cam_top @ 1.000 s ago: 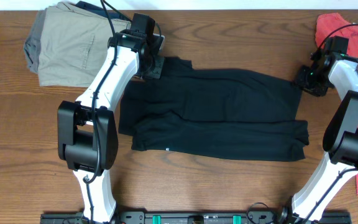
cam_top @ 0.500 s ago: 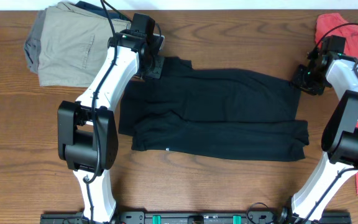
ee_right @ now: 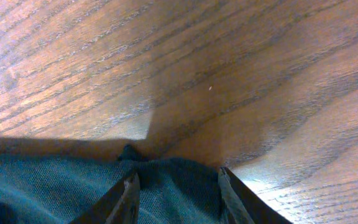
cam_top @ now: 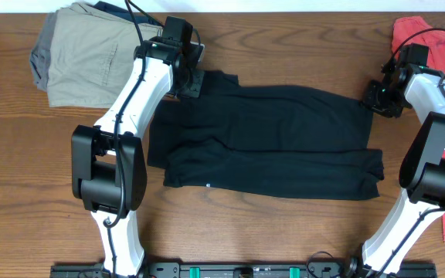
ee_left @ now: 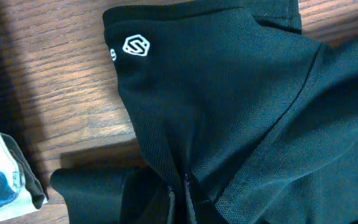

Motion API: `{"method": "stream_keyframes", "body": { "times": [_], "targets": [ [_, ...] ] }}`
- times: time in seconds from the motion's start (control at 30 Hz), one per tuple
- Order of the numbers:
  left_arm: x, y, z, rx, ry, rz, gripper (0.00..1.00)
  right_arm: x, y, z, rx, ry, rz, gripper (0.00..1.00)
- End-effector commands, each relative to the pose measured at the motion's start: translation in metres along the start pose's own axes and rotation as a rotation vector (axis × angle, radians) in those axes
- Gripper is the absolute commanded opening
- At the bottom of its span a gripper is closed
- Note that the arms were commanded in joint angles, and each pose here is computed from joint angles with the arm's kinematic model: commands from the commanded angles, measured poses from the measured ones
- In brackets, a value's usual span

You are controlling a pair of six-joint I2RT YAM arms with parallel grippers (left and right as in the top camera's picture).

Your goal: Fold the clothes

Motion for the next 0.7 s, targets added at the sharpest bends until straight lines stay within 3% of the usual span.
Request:
{"method": "stream_keyframes", "body": {
  "times": [0.0,0.1,0.27,0.43,0.67],
  "targets": [
    [-0.001,0.002,0.003,-0.01,-0.003,-0.001,0.06,0.0,-0.01,0.004,-0.009,0.013,0.014,0.39],
    [-0.001,0.002,0.003,-0.01,-0.003,-0.001,0.06,0.003,-0.016,0.002,-0.008,0.011,0.03,0.32],
    [-0.001,0.002,0.003,-0.01,-0.003,-0.003,0.06,0.003,-0.016,0.002,-0.007,0.01,0.031,0.01],
    [-0.011,0.008,0.002,-0.007,-0.007,-0.051,0.06,0.003,-0.011,-0.001,-0.004,-0.001,0.046,0.01],
    [-0.024,0.066,-0.005,0.002,-0.019,-0.176,0.06,-0.009,0.022,-0.014,0.032,-0.06,0.077,0.01]
  ]
}}
Point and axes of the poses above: each gripper's point midway between its finger pads, its own y axis back along the fingers, its own z axis along the line the jaws close on, x = y × z, the point moved 2 cm from there along y, back along the fingers, and after that the axes turned 5 degrees about y, right-handed, at the moved point
